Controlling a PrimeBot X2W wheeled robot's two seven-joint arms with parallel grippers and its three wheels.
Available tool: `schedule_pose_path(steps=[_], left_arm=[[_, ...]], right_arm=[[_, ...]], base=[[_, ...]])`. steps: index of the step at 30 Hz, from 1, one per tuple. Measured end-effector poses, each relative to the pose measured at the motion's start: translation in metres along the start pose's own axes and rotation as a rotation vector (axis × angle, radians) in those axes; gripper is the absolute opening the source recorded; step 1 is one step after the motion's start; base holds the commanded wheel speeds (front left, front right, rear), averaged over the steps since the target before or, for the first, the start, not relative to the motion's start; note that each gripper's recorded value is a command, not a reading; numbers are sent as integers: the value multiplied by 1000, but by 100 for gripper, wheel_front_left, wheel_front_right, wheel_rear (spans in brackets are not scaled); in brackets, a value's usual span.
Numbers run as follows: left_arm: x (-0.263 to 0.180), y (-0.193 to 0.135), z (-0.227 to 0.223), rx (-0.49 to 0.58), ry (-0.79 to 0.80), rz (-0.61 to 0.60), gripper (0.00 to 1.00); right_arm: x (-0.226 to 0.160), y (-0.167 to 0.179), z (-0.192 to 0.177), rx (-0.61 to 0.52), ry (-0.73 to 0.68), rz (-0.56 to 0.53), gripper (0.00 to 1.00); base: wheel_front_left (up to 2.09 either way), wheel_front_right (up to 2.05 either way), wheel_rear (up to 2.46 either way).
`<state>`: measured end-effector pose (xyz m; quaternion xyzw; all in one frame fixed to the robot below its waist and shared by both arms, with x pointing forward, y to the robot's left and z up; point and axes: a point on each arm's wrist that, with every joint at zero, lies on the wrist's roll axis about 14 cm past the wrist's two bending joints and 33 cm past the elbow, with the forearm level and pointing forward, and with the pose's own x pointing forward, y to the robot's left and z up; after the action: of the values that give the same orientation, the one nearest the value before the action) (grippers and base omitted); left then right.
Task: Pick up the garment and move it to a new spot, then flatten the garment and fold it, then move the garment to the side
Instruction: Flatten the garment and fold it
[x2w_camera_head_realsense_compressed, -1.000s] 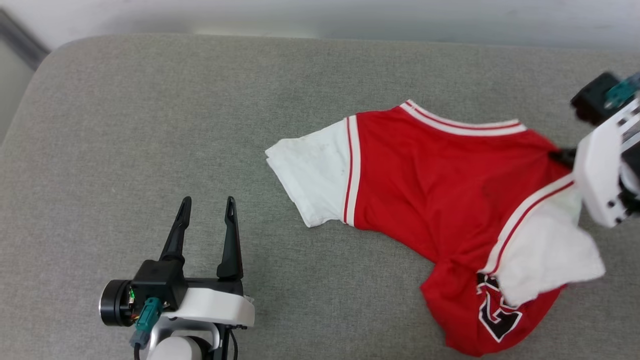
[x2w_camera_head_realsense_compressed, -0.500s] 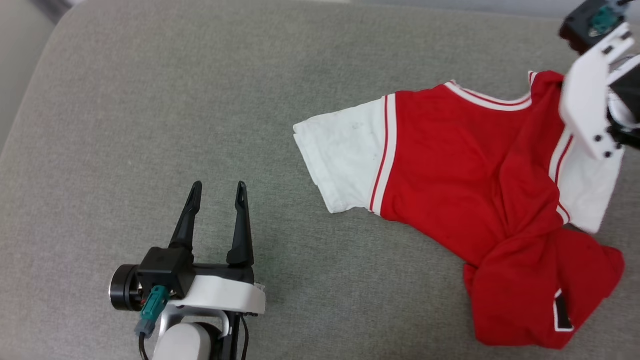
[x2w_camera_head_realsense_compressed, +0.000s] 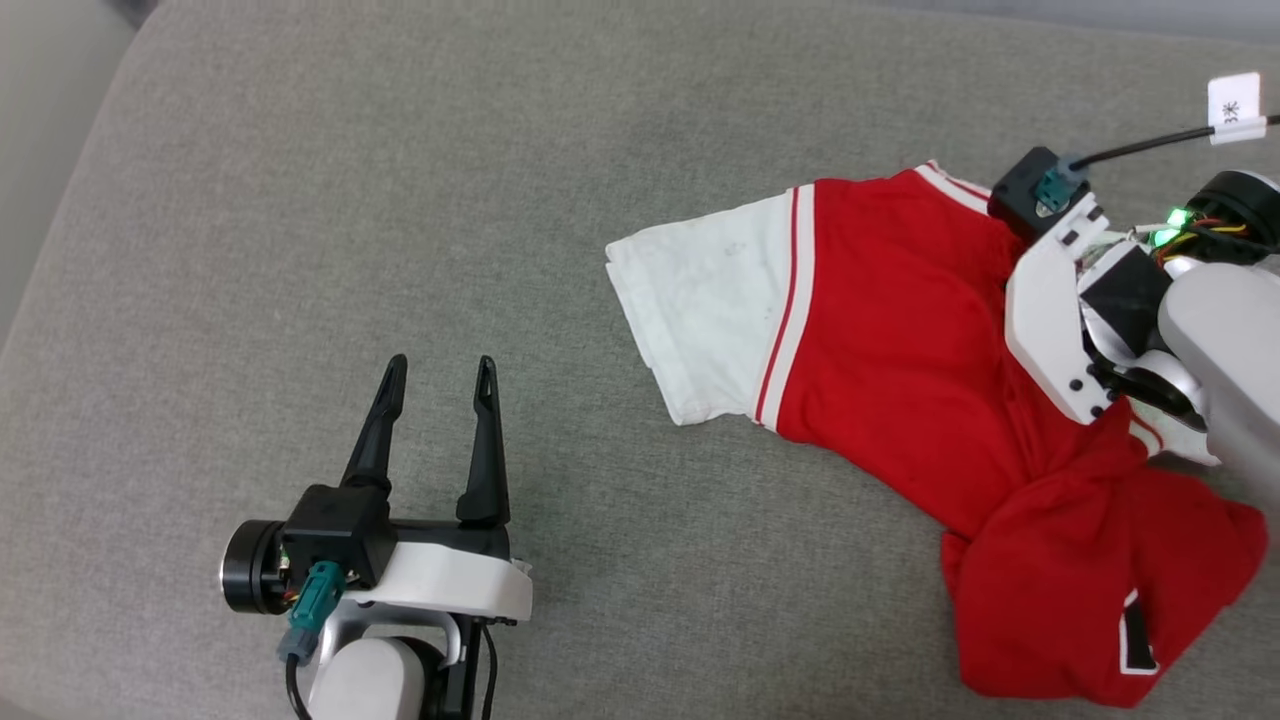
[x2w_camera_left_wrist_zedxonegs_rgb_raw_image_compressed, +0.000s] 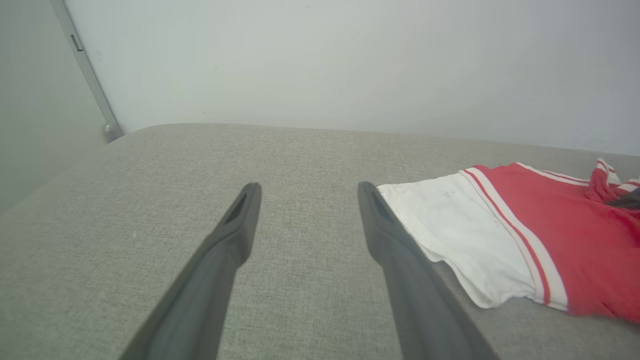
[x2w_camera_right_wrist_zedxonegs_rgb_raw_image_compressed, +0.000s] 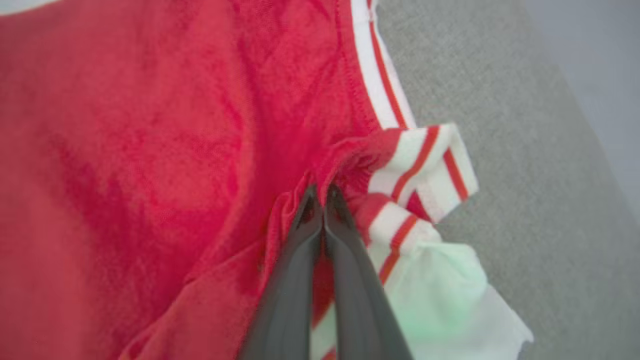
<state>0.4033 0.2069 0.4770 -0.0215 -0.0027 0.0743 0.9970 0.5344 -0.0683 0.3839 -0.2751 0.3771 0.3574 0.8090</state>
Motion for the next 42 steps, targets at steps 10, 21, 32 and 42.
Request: schedule_pose_path(steps=[10, 21, 32, 42], left_arm=[[3, -4, 32, 14, -96, -67, 100], [53, -20, 90, 57, -262, -207, 100], [108, -61, 109, 179, -195, -386, 100], [134, -85, 61, 313, 300, -541, 100]], right_arm=[[-92, -54, 60, 5, -571, -224, 100], [-176, -81, 51, 157, -921, -484, 100], [-207, -49, -4, 288, -1009, -660, 100], [-196, -35, -36, 356, -943, -691, 100]], base=[[0, 0, 0], [0, 0, 0], [0, 0, 0], [0, 0, 0]])
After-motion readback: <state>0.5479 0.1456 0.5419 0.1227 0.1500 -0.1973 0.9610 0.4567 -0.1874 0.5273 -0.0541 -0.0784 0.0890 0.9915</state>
